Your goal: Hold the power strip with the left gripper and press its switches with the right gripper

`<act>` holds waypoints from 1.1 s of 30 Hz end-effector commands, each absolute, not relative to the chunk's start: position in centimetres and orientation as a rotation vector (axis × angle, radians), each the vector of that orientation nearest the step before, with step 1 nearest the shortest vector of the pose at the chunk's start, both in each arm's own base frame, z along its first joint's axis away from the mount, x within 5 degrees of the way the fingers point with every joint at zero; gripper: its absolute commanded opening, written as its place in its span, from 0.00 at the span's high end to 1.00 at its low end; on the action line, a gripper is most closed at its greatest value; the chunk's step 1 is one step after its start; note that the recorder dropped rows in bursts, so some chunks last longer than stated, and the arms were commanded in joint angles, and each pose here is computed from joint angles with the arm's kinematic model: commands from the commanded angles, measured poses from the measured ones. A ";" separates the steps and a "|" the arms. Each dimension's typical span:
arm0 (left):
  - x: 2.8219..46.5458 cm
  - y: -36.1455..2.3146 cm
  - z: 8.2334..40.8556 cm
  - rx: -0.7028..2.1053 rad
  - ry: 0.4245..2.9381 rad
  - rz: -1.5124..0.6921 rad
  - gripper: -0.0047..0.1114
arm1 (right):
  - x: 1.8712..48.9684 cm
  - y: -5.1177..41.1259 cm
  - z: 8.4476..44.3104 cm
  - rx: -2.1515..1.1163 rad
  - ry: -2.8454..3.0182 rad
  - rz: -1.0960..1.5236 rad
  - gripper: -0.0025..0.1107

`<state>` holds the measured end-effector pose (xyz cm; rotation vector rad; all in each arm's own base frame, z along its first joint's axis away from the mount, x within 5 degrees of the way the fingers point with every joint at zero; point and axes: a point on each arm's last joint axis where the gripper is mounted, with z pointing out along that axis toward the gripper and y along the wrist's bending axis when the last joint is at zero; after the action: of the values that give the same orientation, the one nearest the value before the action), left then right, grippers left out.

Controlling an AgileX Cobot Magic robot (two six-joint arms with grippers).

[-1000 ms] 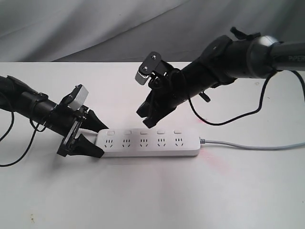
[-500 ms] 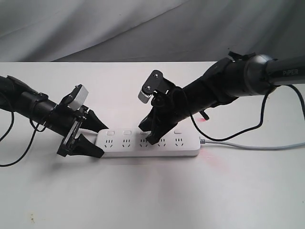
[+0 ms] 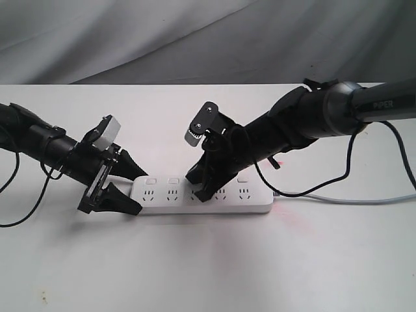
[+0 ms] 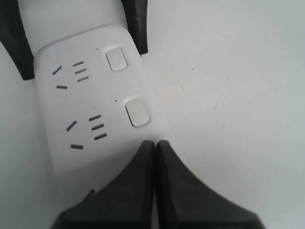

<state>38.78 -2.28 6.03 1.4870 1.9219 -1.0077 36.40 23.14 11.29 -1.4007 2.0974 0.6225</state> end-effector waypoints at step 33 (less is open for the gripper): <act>37.4 -1.1 2.7 1.676 2.043 -0.929 0.57 | 36.4 21.2 5.8 -1.518 2.298 0.346 0.98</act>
<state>38.78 -2.28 6.03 1.4870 1.9219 -1.0077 36.60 22.89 10.06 -1.3827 2.2605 0.5221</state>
